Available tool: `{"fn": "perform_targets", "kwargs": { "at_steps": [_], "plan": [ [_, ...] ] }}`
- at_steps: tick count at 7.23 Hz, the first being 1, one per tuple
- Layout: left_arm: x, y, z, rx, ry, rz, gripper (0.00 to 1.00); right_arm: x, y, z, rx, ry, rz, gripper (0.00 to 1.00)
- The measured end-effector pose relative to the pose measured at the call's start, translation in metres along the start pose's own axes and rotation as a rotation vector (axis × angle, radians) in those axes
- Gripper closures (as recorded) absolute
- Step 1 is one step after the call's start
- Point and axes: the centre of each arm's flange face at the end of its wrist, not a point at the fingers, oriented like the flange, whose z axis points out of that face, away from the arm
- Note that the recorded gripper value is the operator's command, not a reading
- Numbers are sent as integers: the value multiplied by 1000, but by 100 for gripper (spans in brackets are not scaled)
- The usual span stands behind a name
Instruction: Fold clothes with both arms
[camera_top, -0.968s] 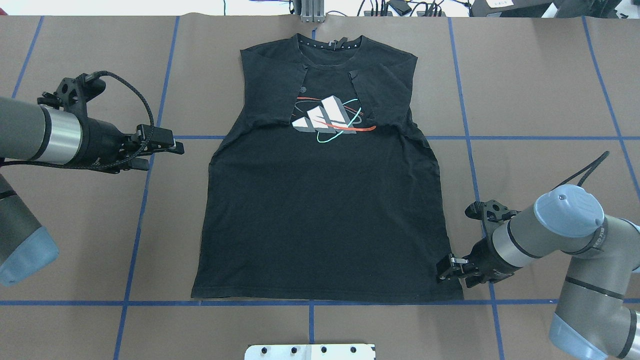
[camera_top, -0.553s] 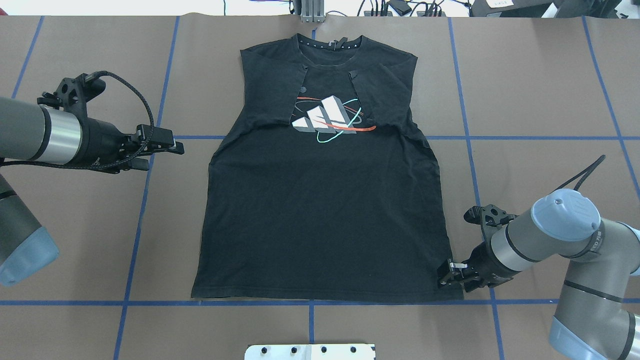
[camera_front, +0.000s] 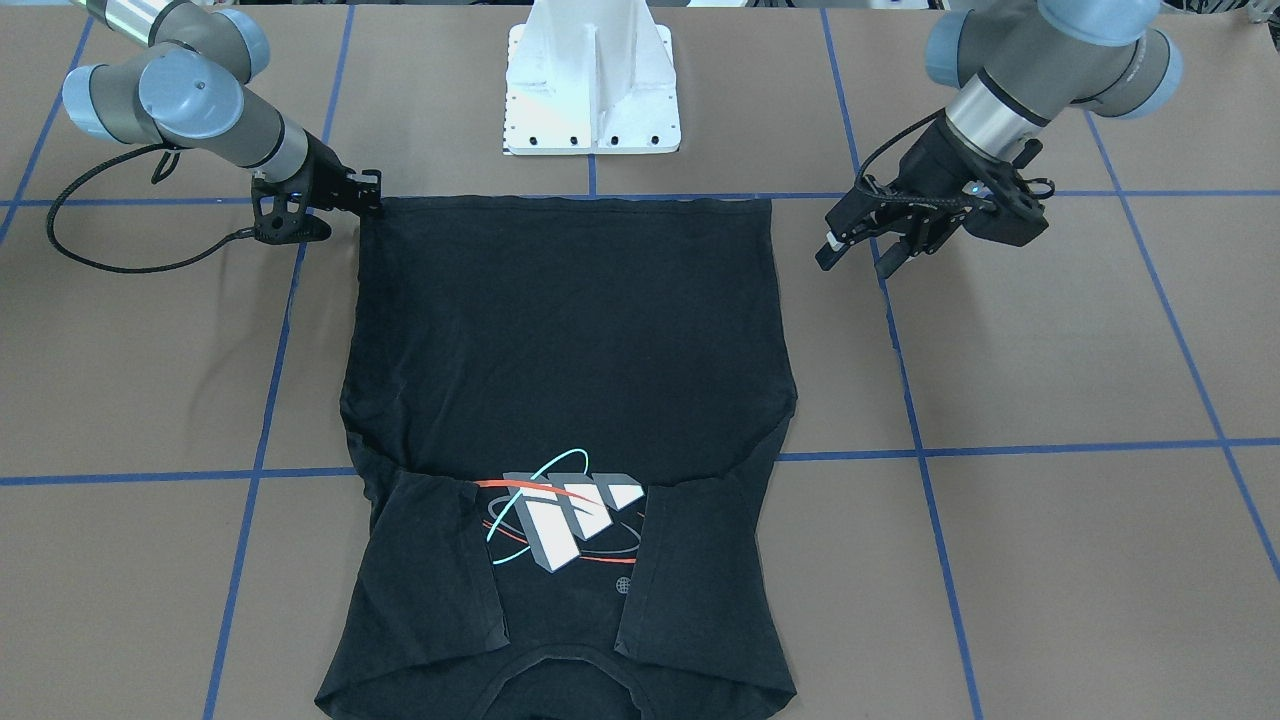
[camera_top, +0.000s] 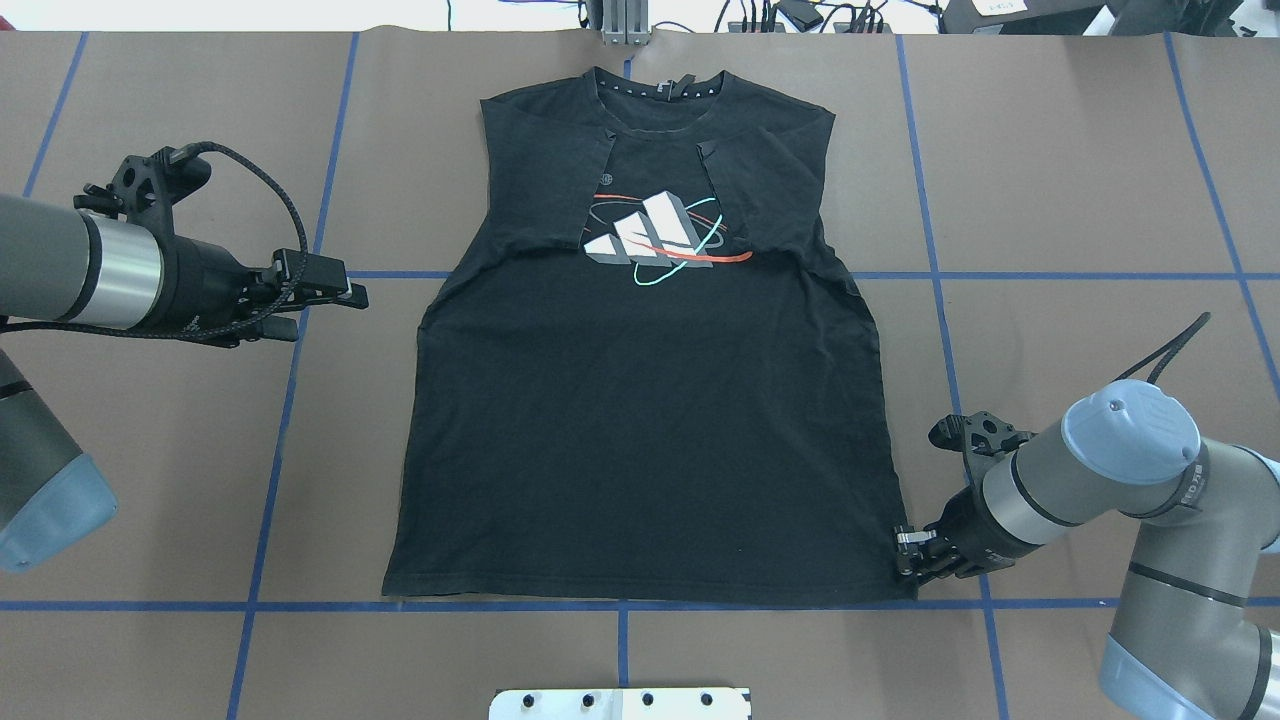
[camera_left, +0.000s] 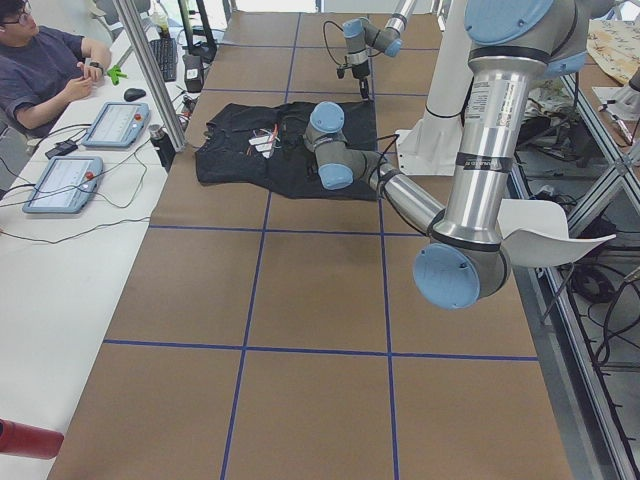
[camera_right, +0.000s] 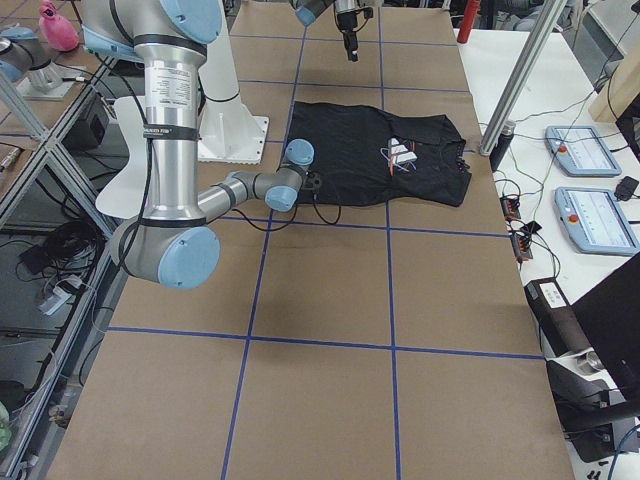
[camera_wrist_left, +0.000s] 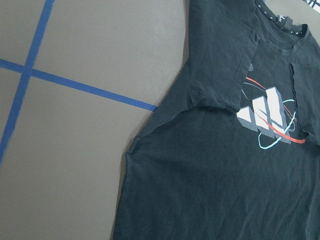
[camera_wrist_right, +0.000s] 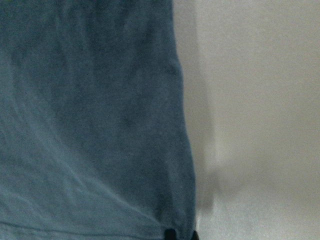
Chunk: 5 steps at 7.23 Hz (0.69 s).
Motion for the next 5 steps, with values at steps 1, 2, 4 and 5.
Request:
{"fn": "perform_targets", "kwargs": {
  "at_steps": [1, 2, 4, 5],
  "plan": [
    [1, 0, 0, 0, 1, 1, 0, 0, 0, 0, -7, -1, 1, 100],
    [1, 0, -1, 0, 2, 1, 0, -2, 1, 0, -16, -4, -1, 100],
    [1, 2, 0, -4, 3, 0, 0, -6, 0, -9, -32, -28, -5, 100],
    [2, 8, 4, -17, 1, 1, 0, -8, -3, -18, -31, -44, -4, 100]
  ]
}}
